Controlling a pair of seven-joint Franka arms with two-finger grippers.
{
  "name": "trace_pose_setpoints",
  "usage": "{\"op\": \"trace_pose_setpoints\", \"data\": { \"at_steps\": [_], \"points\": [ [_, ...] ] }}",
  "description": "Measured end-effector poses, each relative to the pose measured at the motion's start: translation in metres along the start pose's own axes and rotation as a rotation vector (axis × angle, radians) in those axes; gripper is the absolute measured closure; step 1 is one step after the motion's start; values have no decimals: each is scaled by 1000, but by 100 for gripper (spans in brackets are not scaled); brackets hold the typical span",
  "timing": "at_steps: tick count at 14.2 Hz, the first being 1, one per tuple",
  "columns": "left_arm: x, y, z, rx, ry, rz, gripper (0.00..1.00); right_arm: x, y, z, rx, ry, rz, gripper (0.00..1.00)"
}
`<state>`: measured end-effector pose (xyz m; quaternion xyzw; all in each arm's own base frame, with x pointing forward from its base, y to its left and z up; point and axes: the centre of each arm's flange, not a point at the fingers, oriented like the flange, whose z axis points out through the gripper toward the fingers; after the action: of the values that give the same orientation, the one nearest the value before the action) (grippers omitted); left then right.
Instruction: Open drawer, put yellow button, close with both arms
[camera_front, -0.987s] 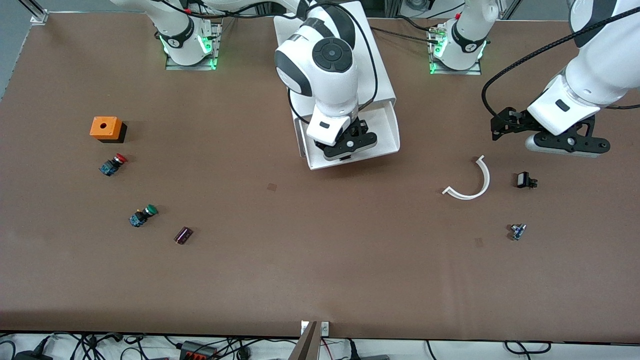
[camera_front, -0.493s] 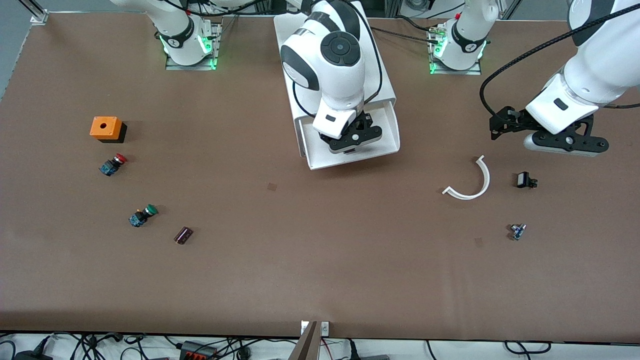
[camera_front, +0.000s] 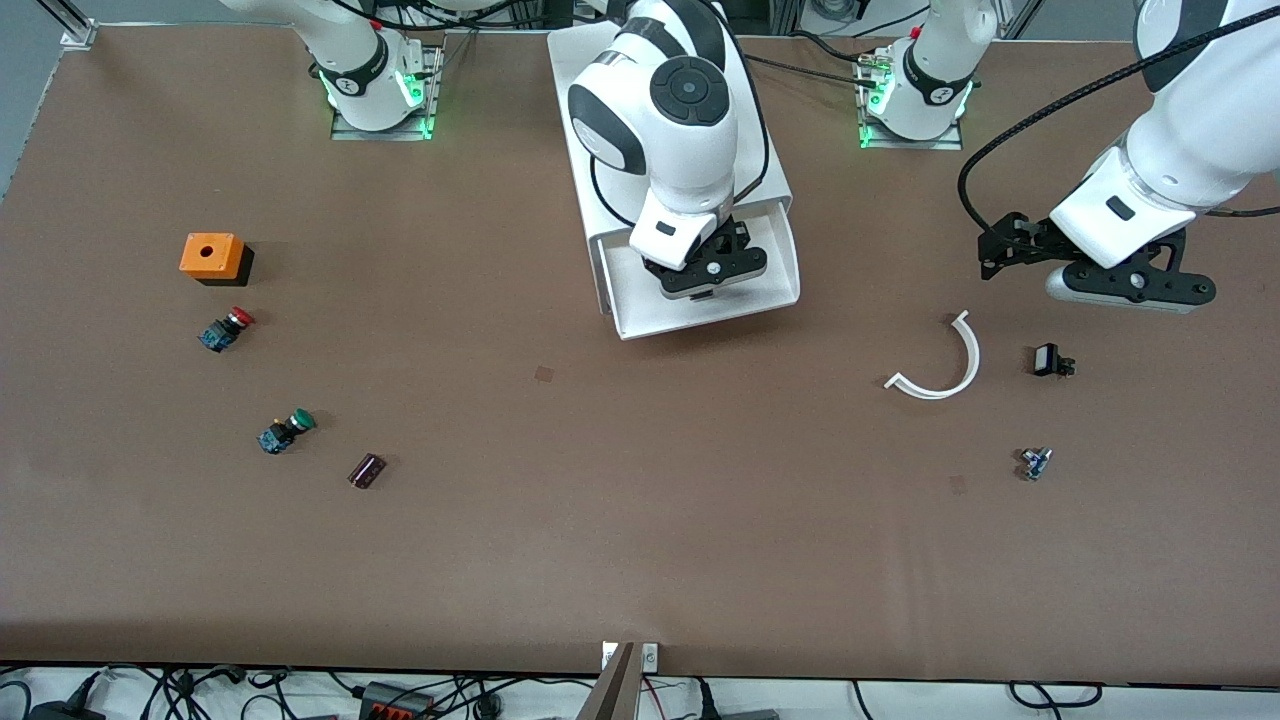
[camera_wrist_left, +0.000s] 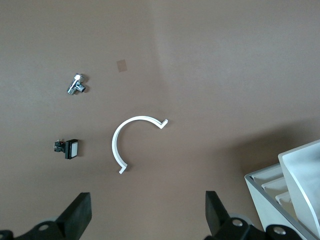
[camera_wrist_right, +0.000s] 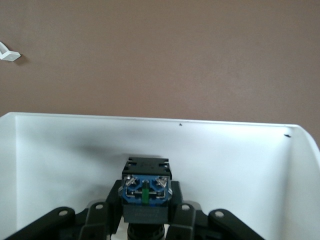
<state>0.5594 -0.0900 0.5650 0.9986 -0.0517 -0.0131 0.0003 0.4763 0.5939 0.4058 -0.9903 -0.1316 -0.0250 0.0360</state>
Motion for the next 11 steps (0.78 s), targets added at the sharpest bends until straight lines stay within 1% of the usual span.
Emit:
{"op": "trace_pose_setpoints", "data": {
  "at_steps": [6, 7, 8, 10, 11],
  "points": [
    [0, 0, 0, 0, 0, 1, 0, -4, -3, 5, -11, -14, 10, 59],
    [0, 1, 0, 0, 0, 1, 0, -4, -2, 5, -13, -16, 11, 53],
    [0, 1, 0, 0, 0, 1, 0, -4, -2, 6, -15, -17, 13, 44],
    [0, 1, 0, 0, 0, 1, 0, -2, 0, 7, -18, -16, 18, 24],
    [0, 1, 0, 0, 0, 2, 0, -2, 1, 7, -19, -15, 20, 13]
  ]
}}
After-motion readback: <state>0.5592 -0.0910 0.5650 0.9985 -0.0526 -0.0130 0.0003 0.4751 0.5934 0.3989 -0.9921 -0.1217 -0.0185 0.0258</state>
